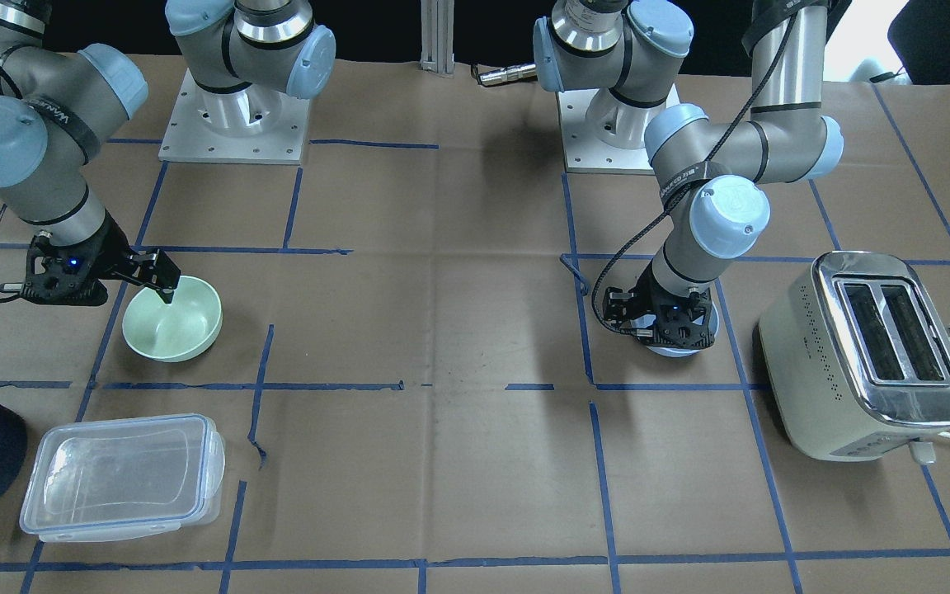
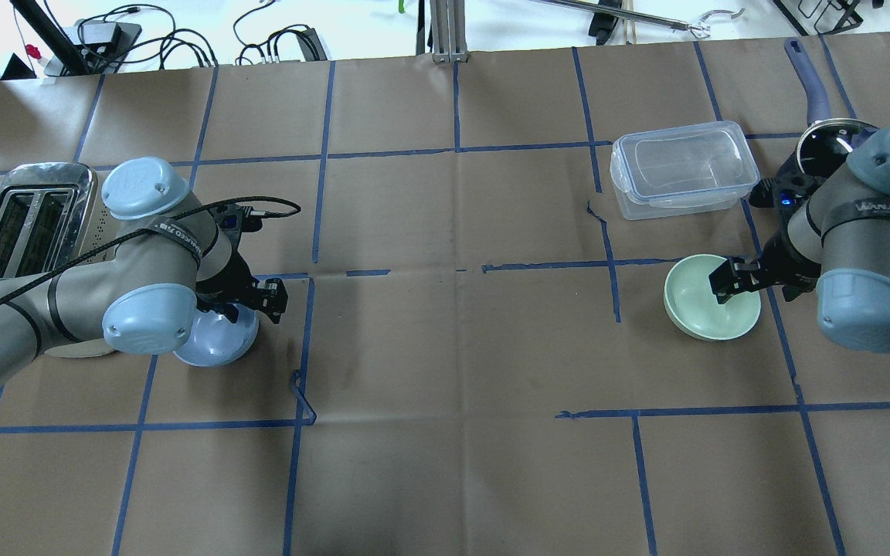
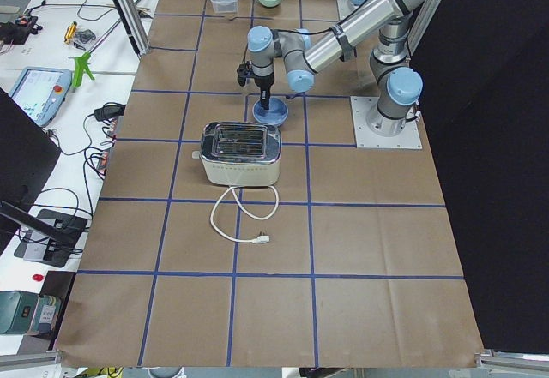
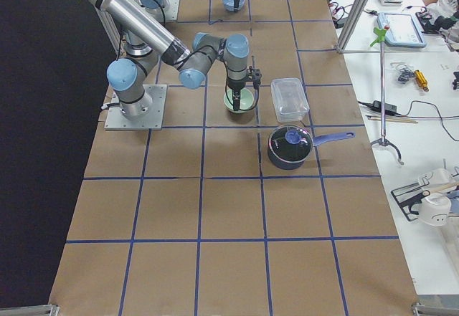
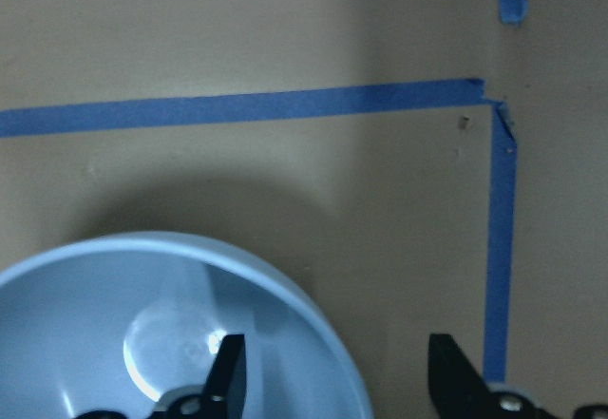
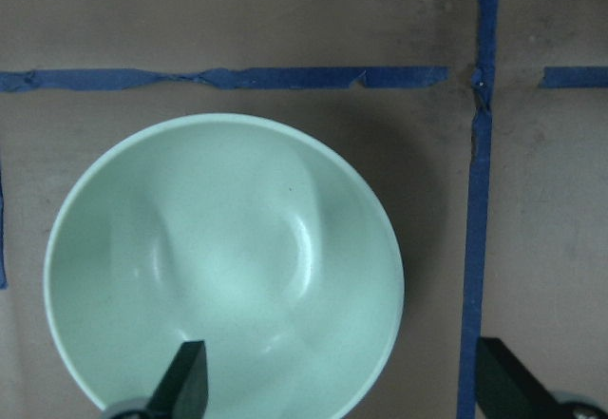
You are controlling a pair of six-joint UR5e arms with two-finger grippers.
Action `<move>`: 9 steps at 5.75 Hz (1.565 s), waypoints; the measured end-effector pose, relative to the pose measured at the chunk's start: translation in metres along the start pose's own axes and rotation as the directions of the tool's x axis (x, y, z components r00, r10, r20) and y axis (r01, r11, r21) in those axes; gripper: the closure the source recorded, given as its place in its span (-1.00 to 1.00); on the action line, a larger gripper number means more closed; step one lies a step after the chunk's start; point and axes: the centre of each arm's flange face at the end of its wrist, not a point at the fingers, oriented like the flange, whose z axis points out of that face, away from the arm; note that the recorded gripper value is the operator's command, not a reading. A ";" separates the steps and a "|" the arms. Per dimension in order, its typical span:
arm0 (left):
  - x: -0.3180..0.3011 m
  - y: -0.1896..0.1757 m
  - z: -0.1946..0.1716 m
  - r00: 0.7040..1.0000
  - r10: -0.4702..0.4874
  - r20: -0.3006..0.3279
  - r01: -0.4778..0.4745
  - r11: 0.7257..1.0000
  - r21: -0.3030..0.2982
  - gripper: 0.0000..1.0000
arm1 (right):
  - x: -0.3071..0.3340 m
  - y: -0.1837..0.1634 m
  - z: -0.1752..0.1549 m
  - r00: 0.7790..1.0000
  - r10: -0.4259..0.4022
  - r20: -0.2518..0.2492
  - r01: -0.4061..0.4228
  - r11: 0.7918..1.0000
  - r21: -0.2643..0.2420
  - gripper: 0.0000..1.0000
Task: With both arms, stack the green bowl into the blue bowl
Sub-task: 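Grasp the light blue bowl with left gripper while right grasps green bowl, then carry the blue bowl to table center with left while right lifts green bowl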
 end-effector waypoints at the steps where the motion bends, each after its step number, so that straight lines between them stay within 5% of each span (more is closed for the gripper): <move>1: 0.000 0.000 -0.002 1.000 0.001 0.008 -0.001 1.000 0.002 0.94 | 0.013 -0.001 0.010 1.000 -0.002 0.008 0.002 1.000 -0.003 -1.00; 2: 0.000 0.000 -0.004 1.000 0.003 0.011 -0.003 1.000 0.006 0.94 | 0.018 -0.001 0.015 1.000 -0.011 0.010 0.011 1.000 -0.006 -1.00; 3: 0.001 -0.002 -0.008 1.000 0.005 0.011 -0.005 1.000 0.011 0.94 | 0.019 0.000 0.019 1.000 -0.014 0.013 0.014 1.000 -0.011 -0.57; 4: 0.008 -0.008 -0.020 1.000 0.003 0.011 -0.004 1.000 0.012 0.94 | 0.018 0.002 0.020 1.000 -0.014 0.015 0.014 1.000 -0.014 0.17; 5: 0.033 -0.021 -0.042 1.000 -0.007 0.010 0.007 1.000 0.014 0.94 | 0.018 0.002 0.021 1.000 -0.012 0.016 0.012 1.000 -0.016 0.23; 7: 0.136 -0.056 -0.081 0.999 -0.031 0.015 0.031 0.998 0.058 0.94 | 0.017 0.003 0.023 1.000 -0.012 0.022 0.013 1.000 -0.022 0.83; 9: 0.236 -0.084 -0.079 0.996 -0.088 -0.005 0.088 0.992 0.095 0.92 | 0.018 0.001 0.018 1.000 -0.008 0.018 0.009 1.000 -0.012 0.88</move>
